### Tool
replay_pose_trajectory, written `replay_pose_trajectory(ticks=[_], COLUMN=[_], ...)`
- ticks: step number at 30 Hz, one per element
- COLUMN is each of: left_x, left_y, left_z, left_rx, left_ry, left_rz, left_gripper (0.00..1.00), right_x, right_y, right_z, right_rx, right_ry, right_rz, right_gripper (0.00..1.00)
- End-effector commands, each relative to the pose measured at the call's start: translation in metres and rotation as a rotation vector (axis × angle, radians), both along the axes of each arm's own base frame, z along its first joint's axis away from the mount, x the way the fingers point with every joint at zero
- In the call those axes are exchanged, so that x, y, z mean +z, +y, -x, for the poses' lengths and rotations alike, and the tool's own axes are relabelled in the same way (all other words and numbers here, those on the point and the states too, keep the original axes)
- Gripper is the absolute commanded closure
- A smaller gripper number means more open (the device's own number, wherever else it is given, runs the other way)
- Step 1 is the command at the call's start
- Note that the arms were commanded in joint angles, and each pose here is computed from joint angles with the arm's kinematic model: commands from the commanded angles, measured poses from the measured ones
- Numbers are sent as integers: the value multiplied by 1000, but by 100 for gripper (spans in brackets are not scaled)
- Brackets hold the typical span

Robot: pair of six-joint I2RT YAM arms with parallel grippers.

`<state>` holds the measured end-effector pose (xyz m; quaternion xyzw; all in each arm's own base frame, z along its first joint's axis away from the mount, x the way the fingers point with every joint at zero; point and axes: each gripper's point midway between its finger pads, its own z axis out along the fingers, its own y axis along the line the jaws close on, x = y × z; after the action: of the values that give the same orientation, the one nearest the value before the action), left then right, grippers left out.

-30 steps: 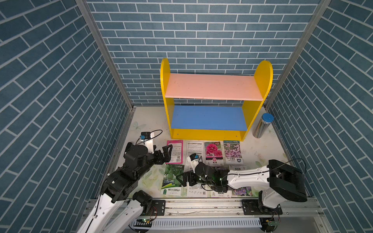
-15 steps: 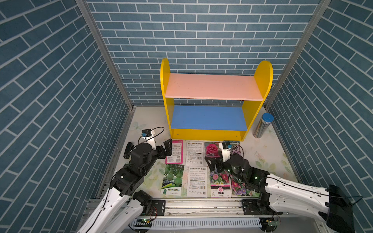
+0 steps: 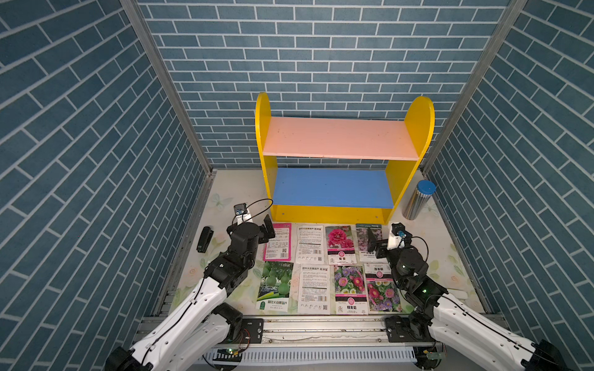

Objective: Take the seed bag off the shelf
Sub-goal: Reset both arms

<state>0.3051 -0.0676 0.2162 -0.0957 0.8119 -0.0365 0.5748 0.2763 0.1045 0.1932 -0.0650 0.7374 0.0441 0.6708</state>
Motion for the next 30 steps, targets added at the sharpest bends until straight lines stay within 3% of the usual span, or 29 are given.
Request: replay_pose_trajectory(ticks=[1, 11, 23, 30], left_x=[10, -11, -28, -53], left_y=[9, 53, 70, 67], left_z=[-15, -34, -36, -50], left_rx=[23, 58, 33, -23], left_ry=[-93, -177, -295, -268], left_rz=[-13, -48, -180, -224], left_gripper=[0, 0, 0, 0], right_x=[15, -17, -51, -66], right_y=[-22, -79, -86, -73], right_z=[-14, -51, -75, -94], right_rx=[-36, -113, -62, 13], right_ry=[-100, -90, -80, 1], right_rz=[9, 44, 52, 70], right_gripper=[0, 0, 0, 0])
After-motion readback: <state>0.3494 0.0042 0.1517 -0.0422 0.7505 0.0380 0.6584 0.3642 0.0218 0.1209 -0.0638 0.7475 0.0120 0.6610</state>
